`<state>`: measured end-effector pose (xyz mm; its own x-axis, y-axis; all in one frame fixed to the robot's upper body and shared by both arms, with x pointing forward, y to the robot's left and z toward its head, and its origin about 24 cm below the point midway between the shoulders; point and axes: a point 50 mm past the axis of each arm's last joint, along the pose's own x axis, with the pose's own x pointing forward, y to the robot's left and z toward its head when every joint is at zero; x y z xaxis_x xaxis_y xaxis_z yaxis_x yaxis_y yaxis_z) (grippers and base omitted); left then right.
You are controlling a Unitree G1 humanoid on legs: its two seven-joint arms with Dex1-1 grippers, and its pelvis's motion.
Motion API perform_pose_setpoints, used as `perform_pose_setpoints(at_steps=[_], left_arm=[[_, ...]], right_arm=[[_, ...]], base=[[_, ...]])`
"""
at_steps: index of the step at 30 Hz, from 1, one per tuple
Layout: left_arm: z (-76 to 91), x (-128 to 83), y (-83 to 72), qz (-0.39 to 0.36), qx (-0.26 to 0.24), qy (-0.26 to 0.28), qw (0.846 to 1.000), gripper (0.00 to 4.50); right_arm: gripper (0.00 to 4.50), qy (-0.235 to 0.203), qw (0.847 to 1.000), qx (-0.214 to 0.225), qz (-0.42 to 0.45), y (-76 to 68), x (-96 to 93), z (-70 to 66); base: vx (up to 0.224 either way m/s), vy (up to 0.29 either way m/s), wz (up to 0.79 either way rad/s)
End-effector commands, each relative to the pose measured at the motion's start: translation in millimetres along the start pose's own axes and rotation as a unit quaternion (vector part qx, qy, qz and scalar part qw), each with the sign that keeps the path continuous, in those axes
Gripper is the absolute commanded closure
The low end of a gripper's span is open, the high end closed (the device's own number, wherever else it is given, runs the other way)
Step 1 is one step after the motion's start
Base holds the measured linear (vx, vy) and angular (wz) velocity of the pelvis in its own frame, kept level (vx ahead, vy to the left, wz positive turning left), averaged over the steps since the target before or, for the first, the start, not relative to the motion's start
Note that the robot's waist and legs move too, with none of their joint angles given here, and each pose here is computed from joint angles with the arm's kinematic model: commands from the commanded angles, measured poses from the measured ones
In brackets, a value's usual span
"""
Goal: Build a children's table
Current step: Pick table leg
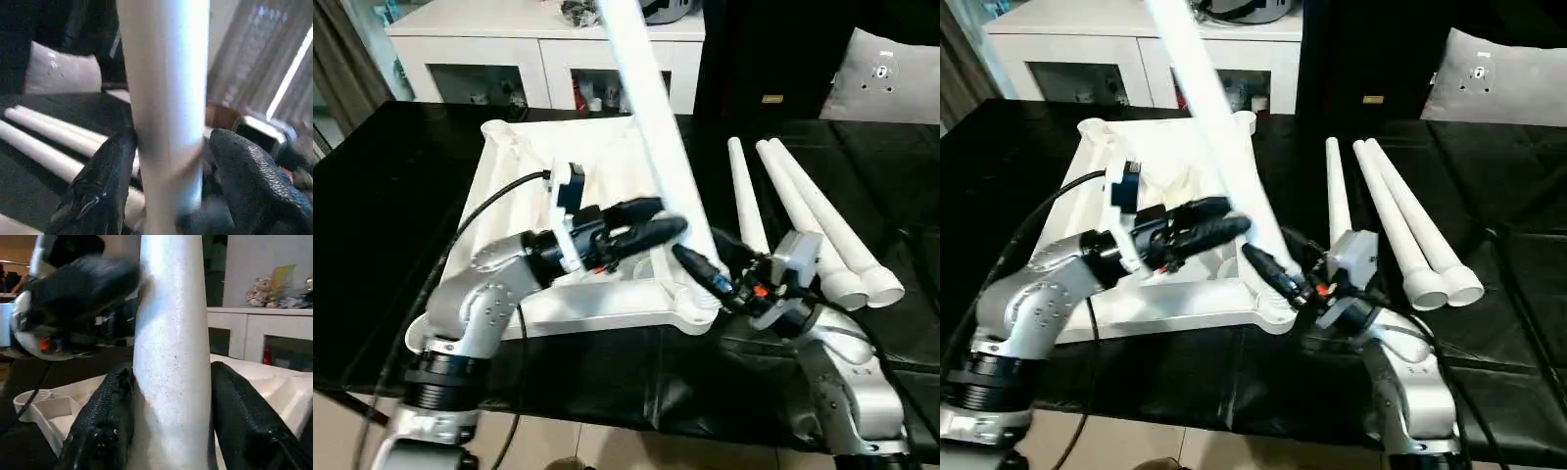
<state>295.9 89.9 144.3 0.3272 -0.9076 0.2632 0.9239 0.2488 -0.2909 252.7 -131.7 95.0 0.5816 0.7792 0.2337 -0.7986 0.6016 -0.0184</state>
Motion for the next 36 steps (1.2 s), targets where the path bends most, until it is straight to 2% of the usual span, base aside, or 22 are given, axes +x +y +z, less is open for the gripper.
perform_pose_setpoints(at_steps=[1,2,3,5,6,8,24,27,31,33,36], left_arm=[[10.0,3,-0.4,0.001,0.012,-0.019,1.000,1.42],[9.5,6,0.5,0.008,0.017,-0.018,1.000,1.42],[9.1,6,0.8,0.011,0.019,-0.017,1.000,1.77],[7.3,7,1.0,0.010,0.016,-0.016,1.000,1.77],[6.5,7,1.0,0.010,0.016,-0.016,1.000,1.98],[5.7,7,1.2,0.013,0.017,-0.014,1.000,2.12],[2.5,6,3.1,0.016,0.028,-0.007,0.999,2.12],[-0.7,3,6.8,0.023,0.063,0.026,0.997,2.12],[-1.2,1,9.1,0.030,0.080,0.035,0.996,2.12],[-1.0,-3,13.6,0.041,0.121,0.053,0.990,2.12],[-0.5,-6,16.0,0.041,0.140,0.063,0.987,2.16]], right_arm=[[2.61,-0.004,1.000,-0.009,0.005,0.5,3.4,1.5],[2.61,-0.003,1.000,-0.012,0.005,0.3,4.0,1.0],[2.61,-0.004,1.000,-0.012,0.005,0.1,4.1,0.7],[2.61,-0.004,1.000,-0.013,0.004,0.0,4.3,0.4],[2.61,-0.005,1.000,-0.014,0.002,0.0,4.4,0.3],[2.61,-0.007,1.000,-0.014,-0.002,-0.3,4.5,0.2],[2.61,-0.008,1.000,-0.012,-0.007,-0.9,5.9,-3.2],[2.61,-0.005,1.000,-0.013,-0.008,-1.3,5.0,-4.2],[2.61,-0.003,1.000,-0.014,-0.009,-1.6,4.2,-5.6],[2.61,0.000,1.000,-0.013,-0.009,-1.4,3.5,-7.3],[2.61,0.002,1.000,-0.012,-0.007,-1.1,3.4,-7.8]], base=[[0.000,0.000,0.00],[0.000,0.000,0.00],[0.000,0.000,0.00],[0.000,0.000,0.00],[0.000,0.000,0.00],[0.000,0.000,0.00],[0.000,0.000,0.00],[0.000,0.000,0.00],[0.000,0.000,0.00],[0.000,0.000,0.00],[0.000,0.000,0.00]])
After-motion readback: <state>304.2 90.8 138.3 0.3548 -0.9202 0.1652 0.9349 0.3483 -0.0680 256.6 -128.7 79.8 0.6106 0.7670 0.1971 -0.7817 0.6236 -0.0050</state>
